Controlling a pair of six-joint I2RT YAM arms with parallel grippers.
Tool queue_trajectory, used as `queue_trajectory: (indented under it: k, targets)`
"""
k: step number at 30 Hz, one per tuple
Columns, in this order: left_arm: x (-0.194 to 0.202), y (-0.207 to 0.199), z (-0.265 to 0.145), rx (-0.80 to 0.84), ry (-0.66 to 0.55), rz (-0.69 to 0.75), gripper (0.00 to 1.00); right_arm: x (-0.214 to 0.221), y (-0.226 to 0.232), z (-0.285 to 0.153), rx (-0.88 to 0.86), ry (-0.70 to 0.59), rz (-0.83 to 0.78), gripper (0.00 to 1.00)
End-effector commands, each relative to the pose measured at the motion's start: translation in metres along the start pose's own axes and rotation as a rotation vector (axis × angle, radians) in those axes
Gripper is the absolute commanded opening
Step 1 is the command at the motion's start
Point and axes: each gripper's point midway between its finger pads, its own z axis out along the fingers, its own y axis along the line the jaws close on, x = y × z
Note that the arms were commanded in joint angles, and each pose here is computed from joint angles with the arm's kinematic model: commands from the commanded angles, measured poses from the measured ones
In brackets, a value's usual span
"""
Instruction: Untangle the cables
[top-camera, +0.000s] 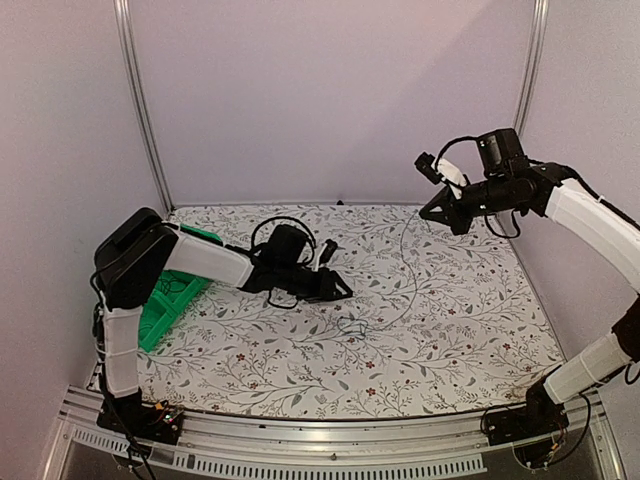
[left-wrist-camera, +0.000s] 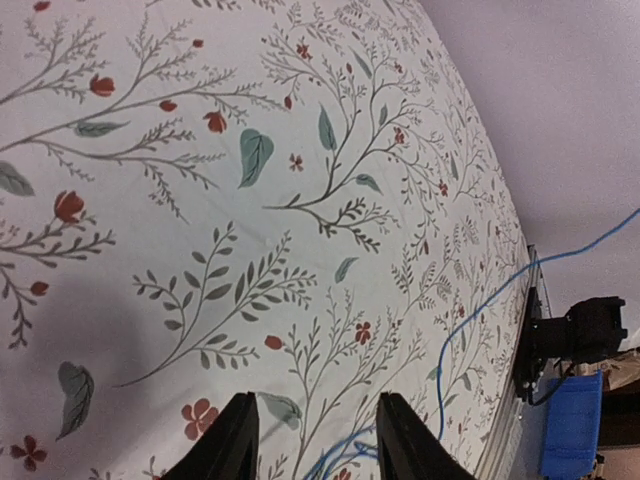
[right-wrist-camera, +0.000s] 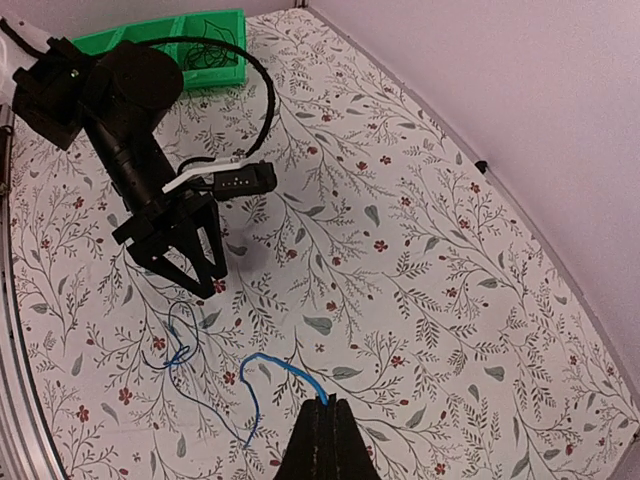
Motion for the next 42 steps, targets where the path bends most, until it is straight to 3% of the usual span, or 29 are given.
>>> queue_trajectory:
  k: [1,7,11,16,28,42]
  targets:
    - [0.023,0.001,-0.017,-0.079,0.04,0.031,0.4,0.04,0.008,0.019,-0.023,0.086,0.058,0.0]
    - [0.047,-0.01,-0.032,-0.087,0.096,0.063,0.4,0.046,0.01,0.016,-0.012,0.089,0.071,0.0]
    - [0.062,-0.029,-0.021,-0.065,0.137,0.127,0.4,0.047,0.011,0.015,-0.014,0.087,0.073,0.0]
    - [0.052,-0.063,-0.004,-0.022,0.114,0.251,0.42,0.044,0.011,0.013,-0.008,0.077,0.075,0.0]
    - [0.069,-0.055,0.039,0.016,0.276,0.177,0.4,0.042,0.012,0.011,-0.007,0.068,0.073,0.0]
    - [0.063,-0.058,0.06,0.079,0.277,0.179,0.32,0.044,0.012,0.011,-0.006,0.071,0.073,0.0]
